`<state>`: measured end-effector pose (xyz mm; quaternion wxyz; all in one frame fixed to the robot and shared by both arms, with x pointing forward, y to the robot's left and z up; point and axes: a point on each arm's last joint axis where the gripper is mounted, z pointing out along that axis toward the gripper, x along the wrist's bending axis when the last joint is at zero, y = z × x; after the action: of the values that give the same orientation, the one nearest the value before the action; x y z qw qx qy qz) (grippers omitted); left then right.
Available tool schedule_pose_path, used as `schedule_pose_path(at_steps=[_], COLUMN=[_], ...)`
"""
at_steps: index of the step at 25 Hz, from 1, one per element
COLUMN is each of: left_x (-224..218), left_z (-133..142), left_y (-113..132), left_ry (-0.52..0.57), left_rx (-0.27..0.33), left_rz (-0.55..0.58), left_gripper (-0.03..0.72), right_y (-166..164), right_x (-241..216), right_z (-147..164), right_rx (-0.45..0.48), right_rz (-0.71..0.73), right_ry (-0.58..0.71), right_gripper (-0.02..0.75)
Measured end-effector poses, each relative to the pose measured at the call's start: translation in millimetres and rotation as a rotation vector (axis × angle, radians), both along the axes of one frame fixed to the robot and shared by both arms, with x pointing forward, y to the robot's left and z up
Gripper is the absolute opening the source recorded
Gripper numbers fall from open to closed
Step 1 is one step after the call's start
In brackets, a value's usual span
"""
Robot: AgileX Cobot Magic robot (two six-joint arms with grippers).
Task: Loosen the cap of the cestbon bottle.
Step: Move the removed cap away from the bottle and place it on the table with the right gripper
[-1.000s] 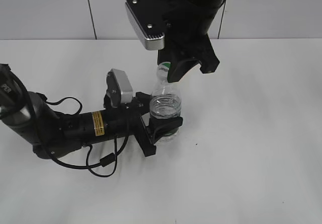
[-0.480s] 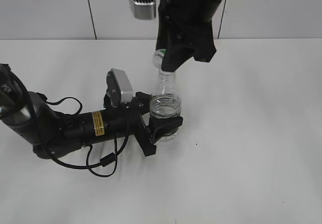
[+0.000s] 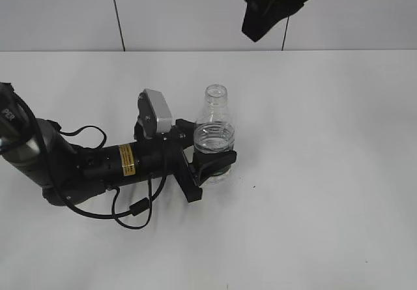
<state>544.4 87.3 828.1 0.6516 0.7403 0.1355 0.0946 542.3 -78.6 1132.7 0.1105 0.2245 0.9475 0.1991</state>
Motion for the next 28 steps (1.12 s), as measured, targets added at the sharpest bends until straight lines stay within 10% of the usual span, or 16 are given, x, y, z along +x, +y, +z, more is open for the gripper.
schedule_pose_path(at_steps=[13, 28], left_x=[0, 1], left_z=[0, 0], left_y=[0, 0], left_ry=[0.000, 0.001], left_rx=[0.000, -0.002], left_rz=[0.000, 0.007], left_gripper=[0.409, 0.409], right_y=[-80, -149], right_x=[48, 76], right_z=[-5, -105], right_rx=[0.078, 0.035], right_rz=[-0.563, -0.709], right_ry=[0.012, 0.049], right_gripper=[0.295, 0.295])
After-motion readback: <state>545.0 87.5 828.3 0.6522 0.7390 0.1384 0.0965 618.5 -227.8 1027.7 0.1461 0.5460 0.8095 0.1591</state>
